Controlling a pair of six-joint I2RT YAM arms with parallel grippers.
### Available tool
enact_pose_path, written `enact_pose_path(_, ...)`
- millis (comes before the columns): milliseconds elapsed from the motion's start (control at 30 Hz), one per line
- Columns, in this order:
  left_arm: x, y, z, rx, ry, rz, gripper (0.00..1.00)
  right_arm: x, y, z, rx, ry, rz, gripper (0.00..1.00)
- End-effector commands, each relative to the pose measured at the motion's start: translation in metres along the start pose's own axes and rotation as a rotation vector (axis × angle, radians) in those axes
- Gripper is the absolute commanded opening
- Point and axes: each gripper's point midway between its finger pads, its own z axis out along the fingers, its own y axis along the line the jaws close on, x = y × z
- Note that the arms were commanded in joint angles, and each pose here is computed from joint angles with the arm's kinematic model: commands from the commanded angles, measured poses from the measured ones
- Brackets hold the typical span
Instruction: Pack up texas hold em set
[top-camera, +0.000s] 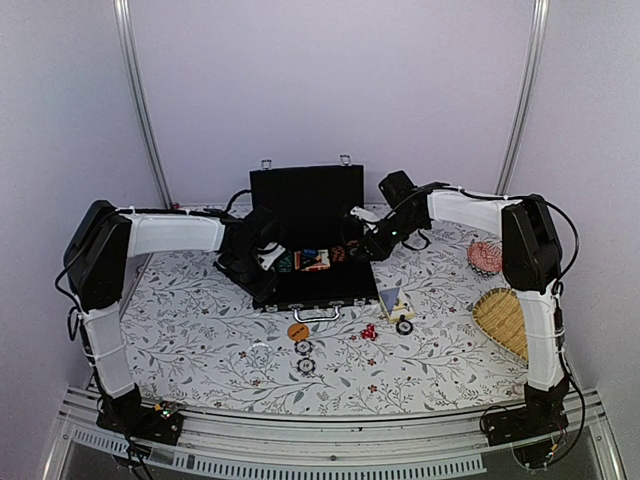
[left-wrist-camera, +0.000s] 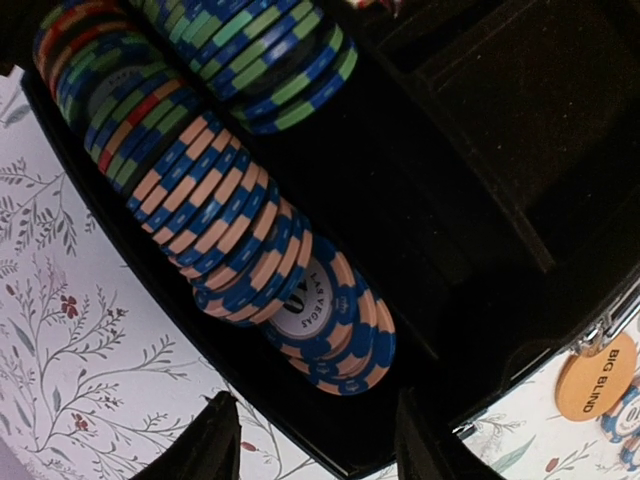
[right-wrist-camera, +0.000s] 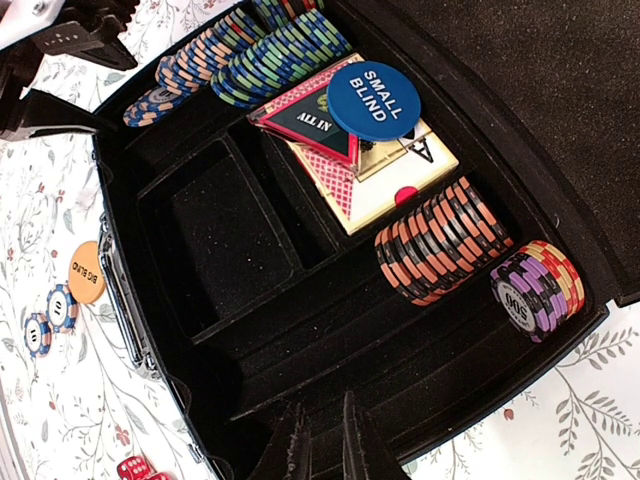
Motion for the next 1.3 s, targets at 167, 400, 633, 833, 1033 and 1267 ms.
enact_pose_path(167, -0.009, -0.001, 0.018, -0.029, 0.009, 0.069, 0.54, -0.013, 0.007, -0.009, -0.004, -0.036, -0.022, 0.15)
enact_pose_path(400, -0.013, -0.008, 0.021, 0.008, 0.011, 0.102, 0.57, -0.010, 0.006, -0.007, -0.006, -0.030, -0.020, 0.15)
enact_pose_path(633, -0.017, 0.010, 0.023, -0.096, 0.011, 0.100, 0.56, -0.009, 0.006, -0.005, -0.008, -0.028, -0.019, 0.15)
enact_pose_path(833, -0.027, -0.001, 0.007, -0.029, -0.038, 0.124, 0.56, -0.009, 0.006, -0.005, -0.010, -0.026, -0.017, 0.15)
enact_pose_path(1033, -0.007, -0.009, 0.011, 0.006, -0.005, 0.165, 0.58, -0.008, 0.007, -0.006, -0.015, -0.025, -0.017, 0.16)
enact_pose_path(1267, 0.001, 0.016, 0.024, -0.160, 0.046, 0.167, 0.58, -0.008, 0.008, -0.006, -0.018, -0.023, -0.014, 0.16)
